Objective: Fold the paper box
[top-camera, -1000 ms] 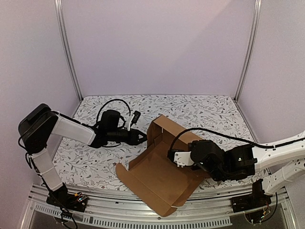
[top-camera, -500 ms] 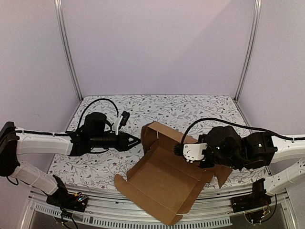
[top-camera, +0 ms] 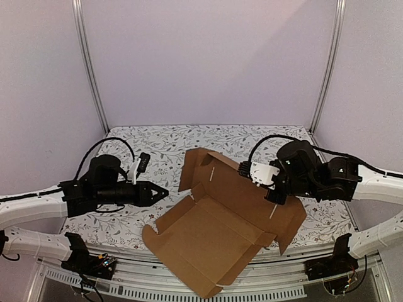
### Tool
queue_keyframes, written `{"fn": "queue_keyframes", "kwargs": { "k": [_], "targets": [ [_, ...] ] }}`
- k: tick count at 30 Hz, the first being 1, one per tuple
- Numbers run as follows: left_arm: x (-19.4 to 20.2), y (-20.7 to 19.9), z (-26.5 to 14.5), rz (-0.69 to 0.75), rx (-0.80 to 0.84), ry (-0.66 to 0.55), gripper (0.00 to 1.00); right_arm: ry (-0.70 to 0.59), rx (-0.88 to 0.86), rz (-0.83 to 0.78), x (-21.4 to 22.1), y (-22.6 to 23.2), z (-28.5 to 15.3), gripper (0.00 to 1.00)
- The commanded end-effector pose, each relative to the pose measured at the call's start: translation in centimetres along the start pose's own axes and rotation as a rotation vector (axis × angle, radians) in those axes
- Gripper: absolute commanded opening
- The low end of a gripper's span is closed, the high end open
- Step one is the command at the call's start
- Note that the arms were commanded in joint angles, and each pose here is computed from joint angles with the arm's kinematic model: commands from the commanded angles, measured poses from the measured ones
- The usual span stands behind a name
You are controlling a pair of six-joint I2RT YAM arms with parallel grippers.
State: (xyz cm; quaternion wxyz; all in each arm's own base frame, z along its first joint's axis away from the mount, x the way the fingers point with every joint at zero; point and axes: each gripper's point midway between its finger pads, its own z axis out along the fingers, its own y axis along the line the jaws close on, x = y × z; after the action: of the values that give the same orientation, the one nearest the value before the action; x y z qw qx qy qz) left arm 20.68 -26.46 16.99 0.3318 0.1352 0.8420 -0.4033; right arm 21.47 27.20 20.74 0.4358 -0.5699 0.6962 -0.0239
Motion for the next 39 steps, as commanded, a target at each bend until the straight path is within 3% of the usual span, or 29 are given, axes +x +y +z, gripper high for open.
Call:
{"fn": "queue_keyframes", "kwargs": {
  "k": [1, 8, 19, 30, 39],
  "targets": [
    [3.9, 1.2, 1.5, -0.071, -0.031, 0.118, 0.35, -0.03, -0.097, 0.093, 0.0, 0.5, -0.5, 0.0],
    [6.2, 3.5, 5.7, -0.068, -0.129, 0.204, 0.32, -0.088, -0.097, 0.14, 0.2, 0.7, -1.0, 0.0],
    [8.5, 8.8, 8.2, -0.078, -0.361, 0.262, 0.32, -0.163, -0.06, 0.231, 0.7, 0.1, -3.0, 0.0],
    [11.3, 11.0, 9.1, -0.123, -0.405, 0.314, 0.31, -0.335, -0.015, 0.337, 0.0, -0.3, -4.3, 0.0],
    [10.8, 9.8, 9.5, -0.144, -0.319, 0.287, 0.31, -0.507, -0.033, 0.334, -1.0, -0.1, -7.1, 0.0]
  ]
}}
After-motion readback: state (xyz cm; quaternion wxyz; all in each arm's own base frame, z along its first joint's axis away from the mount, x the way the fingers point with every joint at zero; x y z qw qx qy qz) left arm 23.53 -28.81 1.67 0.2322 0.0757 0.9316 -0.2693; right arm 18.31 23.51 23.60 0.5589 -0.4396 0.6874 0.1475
